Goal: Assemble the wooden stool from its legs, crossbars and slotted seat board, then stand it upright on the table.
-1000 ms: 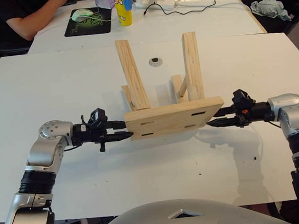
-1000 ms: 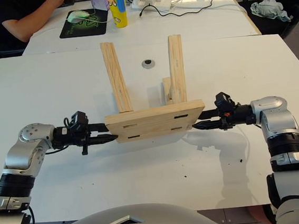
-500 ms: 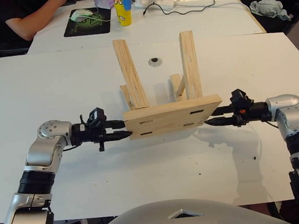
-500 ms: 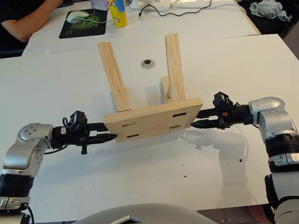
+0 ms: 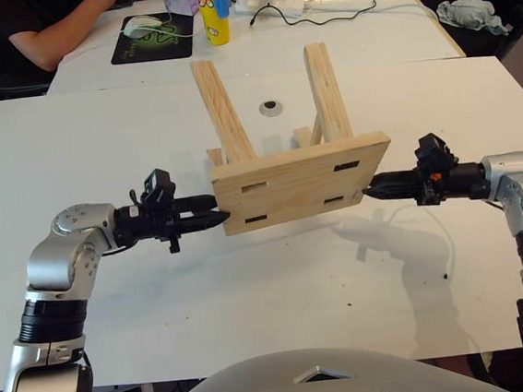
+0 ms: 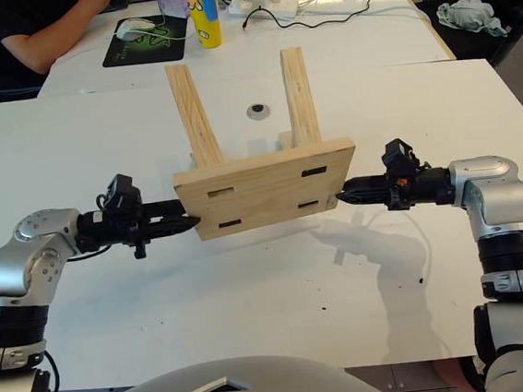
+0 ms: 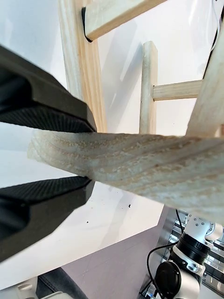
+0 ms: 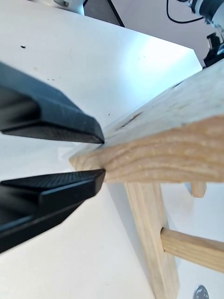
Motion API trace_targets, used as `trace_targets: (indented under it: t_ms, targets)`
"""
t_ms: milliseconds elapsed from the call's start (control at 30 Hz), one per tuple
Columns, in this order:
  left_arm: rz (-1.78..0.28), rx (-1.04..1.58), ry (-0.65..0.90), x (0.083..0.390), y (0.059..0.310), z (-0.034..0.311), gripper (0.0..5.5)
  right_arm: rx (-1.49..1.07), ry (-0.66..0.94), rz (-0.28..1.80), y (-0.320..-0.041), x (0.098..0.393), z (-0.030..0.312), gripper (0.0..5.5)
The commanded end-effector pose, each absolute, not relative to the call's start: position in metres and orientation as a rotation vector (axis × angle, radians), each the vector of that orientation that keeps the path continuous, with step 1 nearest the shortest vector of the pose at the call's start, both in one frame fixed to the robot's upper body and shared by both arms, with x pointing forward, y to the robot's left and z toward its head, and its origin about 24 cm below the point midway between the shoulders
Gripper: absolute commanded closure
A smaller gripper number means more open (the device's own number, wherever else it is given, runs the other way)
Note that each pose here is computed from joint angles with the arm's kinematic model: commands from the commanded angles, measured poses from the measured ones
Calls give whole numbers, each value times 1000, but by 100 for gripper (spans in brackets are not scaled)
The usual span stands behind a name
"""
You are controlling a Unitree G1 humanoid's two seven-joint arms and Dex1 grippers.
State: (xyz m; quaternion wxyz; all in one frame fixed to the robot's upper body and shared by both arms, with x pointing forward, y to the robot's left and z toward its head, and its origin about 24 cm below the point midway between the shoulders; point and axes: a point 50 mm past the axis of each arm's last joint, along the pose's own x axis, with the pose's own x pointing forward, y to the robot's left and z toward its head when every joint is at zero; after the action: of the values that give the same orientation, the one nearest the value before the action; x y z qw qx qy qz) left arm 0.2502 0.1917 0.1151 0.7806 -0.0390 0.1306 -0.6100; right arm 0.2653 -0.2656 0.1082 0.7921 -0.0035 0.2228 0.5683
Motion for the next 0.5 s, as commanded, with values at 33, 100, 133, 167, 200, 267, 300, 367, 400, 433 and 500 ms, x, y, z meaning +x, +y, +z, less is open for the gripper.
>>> trace_targets:
  t_ms: [33,100,133,167,200,267,300,367,400,433,500]
  targets:
    - [-1343,-81,137,264,177,155,415,8,308,1390,-234,275,142,471]
    - [-1336,-79,107,270,178,166,415,4,270,1393,-231,278,154,471]
    - [-1331,-75,98,272,179,169,415,3,252,1395,-230,279,160,471]
    - [-1328,-74,95,274,179,171,415,3,236,1393,-230,281,164,471]
    - [-1322,-70,95,276,180,171,415,2,223,1392,-229,283,169,471]
    - [-1311,-72,96,278,182,170,415,-2,201,1387,-229,285,177,473]
    - [-1300,-75,94,280,183,170,415,-3,191,1385,-230,286,181,474]
    - [-1273,-92,87,282,187,169,415,-11,175,1381,-231,288,187,475]
    - [-1259,-94,83,283,189,168,415,-16,169,1380,-232,289,190,476]
    - [-1247,-97,83,284,191,167,415,-22,167,1380,-233,290,192,476]
    - [-1223,-96,80,285,194,166,415,-17,161,1381,-234,291,196,476]
